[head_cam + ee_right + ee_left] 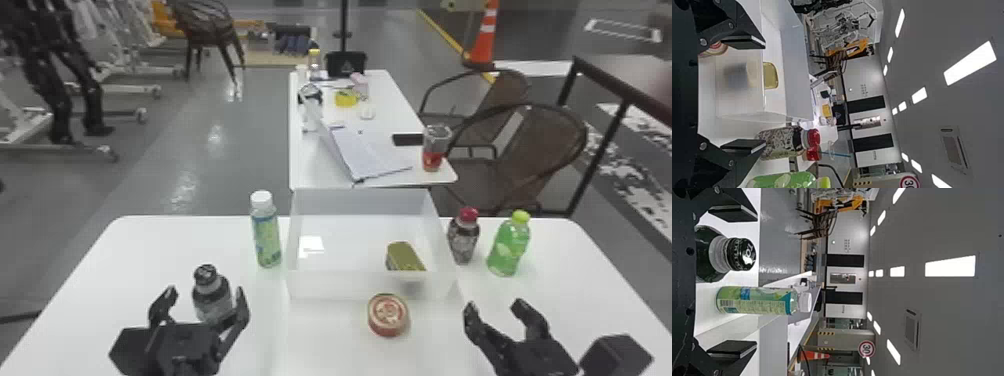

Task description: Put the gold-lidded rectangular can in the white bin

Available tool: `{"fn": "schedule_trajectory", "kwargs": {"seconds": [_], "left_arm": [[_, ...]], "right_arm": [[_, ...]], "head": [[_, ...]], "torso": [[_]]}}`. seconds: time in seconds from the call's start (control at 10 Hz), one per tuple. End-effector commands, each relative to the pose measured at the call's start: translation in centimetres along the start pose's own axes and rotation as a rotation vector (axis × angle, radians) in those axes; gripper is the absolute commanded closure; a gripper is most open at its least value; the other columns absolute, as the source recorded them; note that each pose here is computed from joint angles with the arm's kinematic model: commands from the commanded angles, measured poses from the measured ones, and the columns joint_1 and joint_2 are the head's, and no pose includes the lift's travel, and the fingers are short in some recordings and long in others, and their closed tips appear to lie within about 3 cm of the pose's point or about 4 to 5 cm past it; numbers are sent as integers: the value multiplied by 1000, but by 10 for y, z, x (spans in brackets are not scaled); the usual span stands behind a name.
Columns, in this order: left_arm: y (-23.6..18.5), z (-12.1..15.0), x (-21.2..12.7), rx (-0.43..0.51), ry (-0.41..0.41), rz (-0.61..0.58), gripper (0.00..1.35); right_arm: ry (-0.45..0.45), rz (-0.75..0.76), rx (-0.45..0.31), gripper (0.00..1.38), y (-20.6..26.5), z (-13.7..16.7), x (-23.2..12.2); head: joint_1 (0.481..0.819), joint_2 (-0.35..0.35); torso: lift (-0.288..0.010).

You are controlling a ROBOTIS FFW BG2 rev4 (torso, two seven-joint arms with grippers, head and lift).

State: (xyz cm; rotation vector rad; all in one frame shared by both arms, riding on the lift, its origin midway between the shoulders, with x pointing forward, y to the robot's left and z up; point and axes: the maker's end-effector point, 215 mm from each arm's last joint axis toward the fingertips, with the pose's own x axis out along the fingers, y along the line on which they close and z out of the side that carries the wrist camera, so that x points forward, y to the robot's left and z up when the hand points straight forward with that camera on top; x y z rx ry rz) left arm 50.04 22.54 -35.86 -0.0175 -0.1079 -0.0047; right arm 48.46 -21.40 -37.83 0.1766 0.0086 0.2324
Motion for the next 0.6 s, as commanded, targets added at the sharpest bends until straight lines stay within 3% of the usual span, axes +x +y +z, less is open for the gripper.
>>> {"fn": "schedule_trajectory", "kwargs": {"seconds": [0.0,0.5], "left_arm": [[-1,-1,-1,-2,2,1,160],[-1,1,0,5,-2,-5,160]], "right_arm": [[-1,0,1,386,0,0,0],[-8,1,-3,386,0,3,1]], "head": [[549,0],[549,0]], "torso": [[-100],[-100]]}}
